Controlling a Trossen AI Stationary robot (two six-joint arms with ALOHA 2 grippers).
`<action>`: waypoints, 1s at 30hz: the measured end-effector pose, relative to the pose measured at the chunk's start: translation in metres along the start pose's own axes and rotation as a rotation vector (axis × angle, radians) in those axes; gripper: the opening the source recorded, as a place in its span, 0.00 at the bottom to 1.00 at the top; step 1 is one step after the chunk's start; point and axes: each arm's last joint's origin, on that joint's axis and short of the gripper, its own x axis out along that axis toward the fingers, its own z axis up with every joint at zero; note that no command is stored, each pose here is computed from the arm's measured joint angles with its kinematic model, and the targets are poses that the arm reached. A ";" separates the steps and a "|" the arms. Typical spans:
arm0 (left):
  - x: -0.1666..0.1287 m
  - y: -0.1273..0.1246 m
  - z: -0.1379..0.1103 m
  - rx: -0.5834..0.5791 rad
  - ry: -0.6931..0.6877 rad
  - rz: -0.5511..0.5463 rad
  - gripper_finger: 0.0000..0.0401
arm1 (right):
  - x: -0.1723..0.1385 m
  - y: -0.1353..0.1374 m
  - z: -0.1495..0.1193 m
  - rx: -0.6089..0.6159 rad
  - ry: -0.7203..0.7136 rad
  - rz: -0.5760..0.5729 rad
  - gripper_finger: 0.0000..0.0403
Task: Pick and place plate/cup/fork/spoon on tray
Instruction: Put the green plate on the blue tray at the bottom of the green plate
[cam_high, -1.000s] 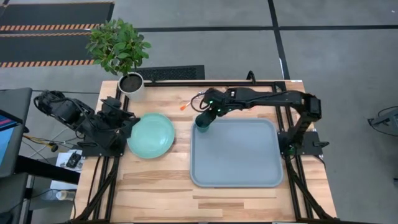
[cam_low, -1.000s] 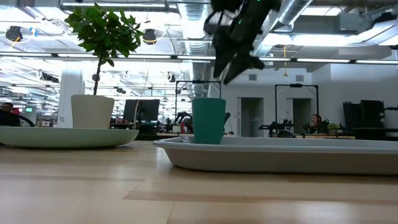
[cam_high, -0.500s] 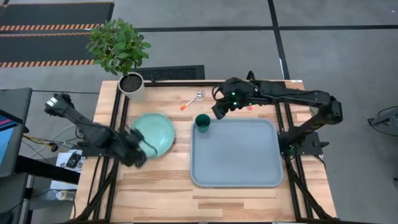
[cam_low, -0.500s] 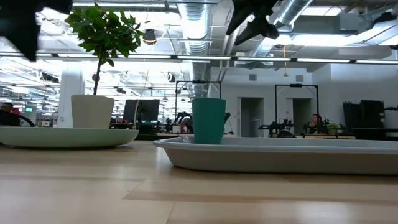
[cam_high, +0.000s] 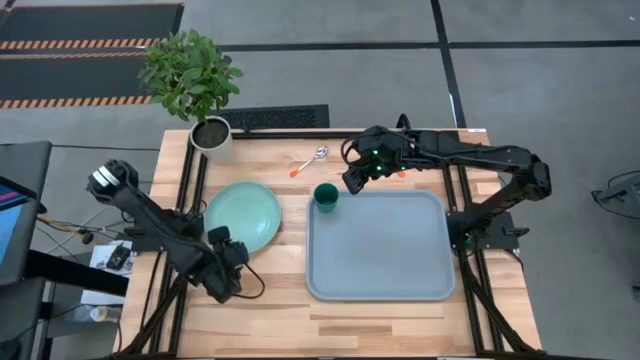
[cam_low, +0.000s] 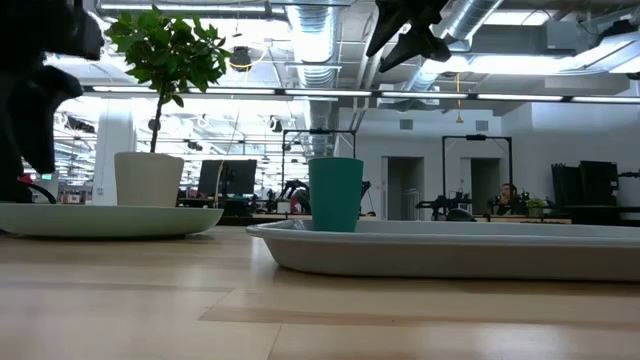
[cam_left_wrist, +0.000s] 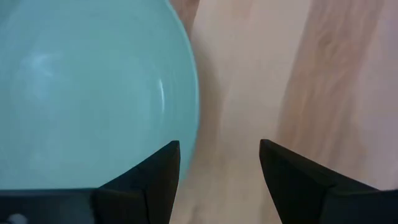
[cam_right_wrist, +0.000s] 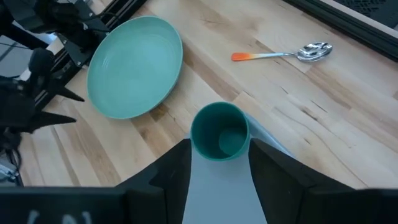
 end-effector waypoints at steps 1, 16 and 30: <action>0.004 -0.002 -0.001 0.019 0.012 0.018 0.52 | 0.000 0.000 0.000 0.000 0.000 0.000 0.46; 0.045 -0.018 -0.007 0.032 0.179 0.153 0.33 | -0.001 0.008 -0.006 -0.051 0.012 0.021 0.44; -0.010 -0.007 0.005 -0.060 0.035 -0.059 0.02 | -0.002 0.013 -0.013 -0.083 0.042 0.021 0.43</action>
